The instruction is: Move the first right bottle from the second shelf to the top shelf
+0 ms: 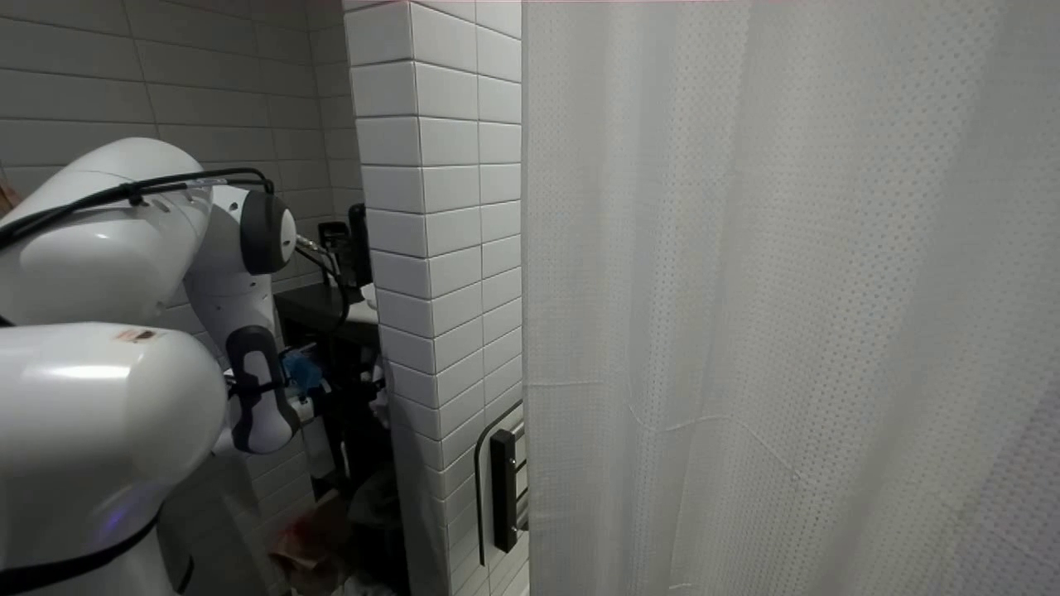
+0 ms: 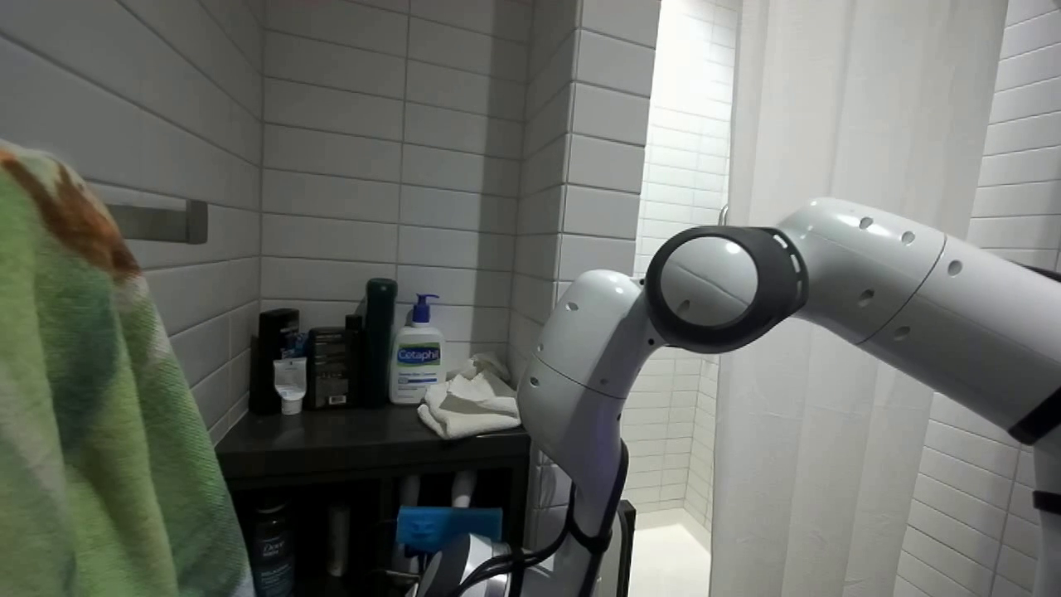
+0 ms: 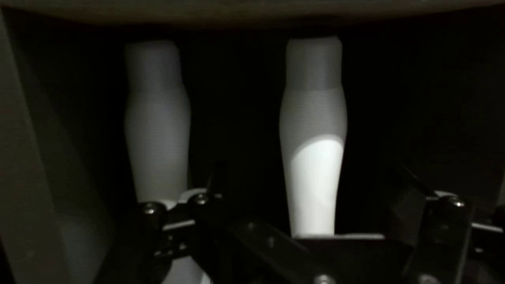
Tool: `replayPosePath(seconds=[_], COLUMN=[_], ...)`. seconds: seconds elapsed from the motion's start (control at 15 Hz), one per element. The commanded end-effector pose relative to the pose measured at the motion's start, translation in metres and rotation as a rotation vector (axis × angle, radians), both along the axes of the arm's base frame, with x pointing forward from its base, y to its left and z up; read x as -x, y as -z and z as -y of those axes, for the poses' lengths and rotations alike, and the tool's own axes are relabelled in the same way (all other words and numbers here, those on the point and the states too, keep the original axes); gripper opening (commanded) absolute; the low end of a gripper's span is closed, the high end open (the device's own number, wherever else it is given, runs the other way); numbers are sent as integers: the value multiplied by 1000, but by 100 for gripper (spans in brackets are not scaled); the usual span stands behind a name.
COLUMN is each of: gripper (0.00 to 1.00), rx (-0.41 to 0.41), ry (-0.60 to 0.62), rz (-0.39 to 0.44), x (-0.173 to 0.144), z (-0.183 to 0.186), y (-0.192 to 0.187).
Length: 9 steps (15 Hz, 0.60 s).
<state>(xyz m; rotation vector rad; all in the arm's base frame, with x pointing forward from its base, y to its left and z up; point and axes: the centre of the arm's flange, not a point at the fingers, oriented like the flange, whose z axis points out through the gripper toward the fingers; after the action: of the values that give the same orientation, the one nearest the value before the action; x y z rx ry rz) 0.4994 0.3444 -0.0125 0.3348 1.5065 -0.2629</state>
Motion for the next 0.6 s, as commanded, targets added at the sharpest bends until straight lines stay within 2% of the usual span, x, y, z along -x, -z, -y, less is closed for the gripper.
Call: replayPosePath(seconds=[0.0, 0.53], gripper=[100, 100], rx=[17, 44], ry=[-4, -3], rz=[-22, -50], x=[-15, -25], z=[-1, -6], y=[1, 2])
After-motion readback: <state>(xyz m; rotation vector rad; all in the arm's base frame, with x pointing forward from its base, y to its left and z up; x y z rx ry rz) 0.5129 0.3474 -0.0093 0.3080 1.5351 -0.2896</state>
